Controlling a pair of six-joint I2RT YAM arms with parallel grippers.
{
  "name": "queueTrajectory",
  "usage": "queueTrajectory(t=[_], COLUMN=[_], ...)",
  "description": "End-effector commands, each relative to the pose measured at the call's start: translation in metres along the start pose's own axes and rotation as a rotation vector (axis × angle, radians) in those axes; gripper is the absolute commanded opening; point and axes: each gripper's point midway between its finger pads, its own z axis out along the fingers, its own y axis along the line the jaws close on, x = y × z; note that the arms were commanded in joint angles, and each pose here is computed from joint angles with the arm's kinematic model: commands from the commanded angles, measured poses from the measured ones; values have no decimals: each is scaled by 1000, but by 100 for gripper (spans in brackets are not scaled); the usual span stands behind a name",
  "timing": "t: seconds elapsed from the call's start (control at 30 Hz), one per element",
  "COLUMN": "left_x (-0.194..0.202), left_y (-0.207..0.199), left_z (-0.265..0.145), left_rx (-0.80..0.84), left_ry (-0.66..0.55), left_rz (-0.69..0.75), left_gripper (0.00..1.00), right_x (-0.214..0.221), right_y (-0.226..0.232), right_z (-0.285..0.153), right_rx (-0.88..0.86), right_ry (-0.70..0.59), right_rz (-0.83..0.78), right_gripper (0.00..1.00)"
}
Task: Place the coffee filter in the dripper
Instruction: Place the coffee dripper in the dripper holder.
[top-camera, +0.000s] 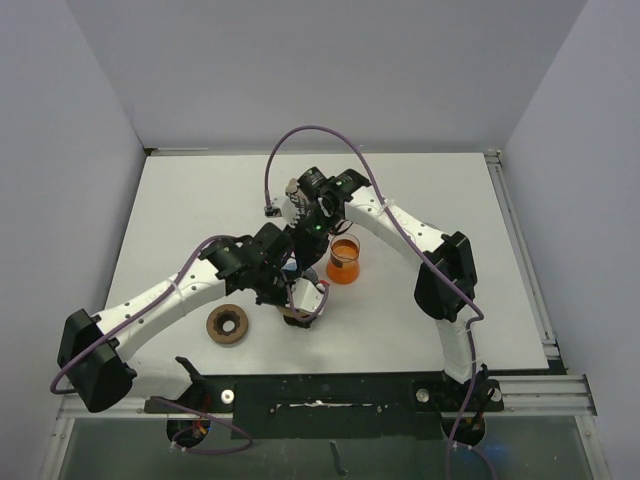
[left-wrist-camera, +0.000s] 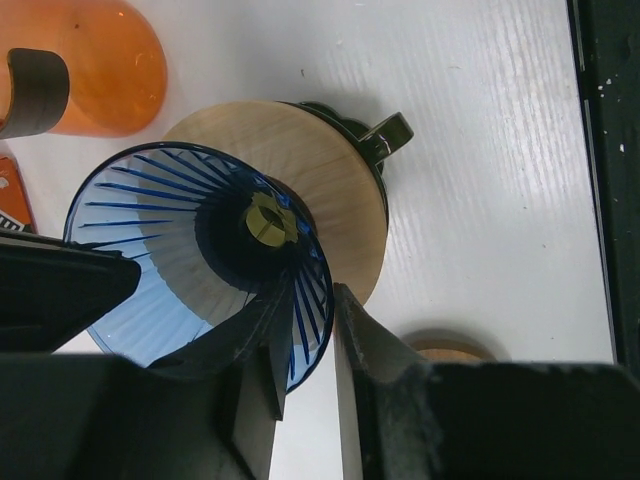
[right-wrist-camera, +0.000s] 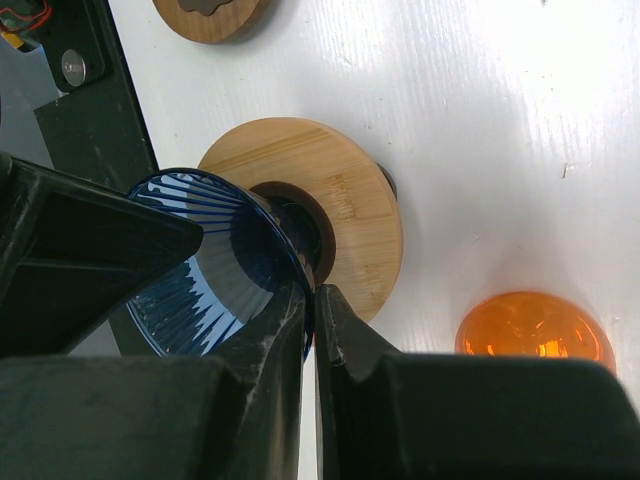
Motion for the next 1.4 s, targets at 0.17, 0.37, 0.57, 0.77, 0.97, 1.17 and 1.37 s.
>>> queueTrajectory(t=[0.17, 0.37, 0.57, 0.77, 0.97, 1.17, 1.37], left_x=[-2, -2, -1, 0, 6, 11, 12], left_y=[8, 8, 4, -2, -12, -19, -24], left_z=[-5, -7, -4, -1, 5, 11, 17], left_rx=[-62, -71, -60, -31, -1, 23, 38], left_ry=[-25, -41, -47, -52, -44, -36, -45], left_rz=[-1, -12, -17, -14, -16, -27, -42], left_gripper=[15, 14, 13, 10, 7, 2, 0], right_x=[-10, -9, -10, -7, -6, -1, 5], right_y=[11, 11, 10, 10, 9, 7, 4], right_z=[-10, -10, -10, -6, -4, -1, 2], right_rx=[2, 5, 6, 11, 33, 45, 64], right_ry=[-23, -21, -21, -9, -6, 11, 29], right_rz=[-41, -44, -45, -48, -61, -75, -78], right_gripper=[12, 18, 18, 13, 8, 4, 3])
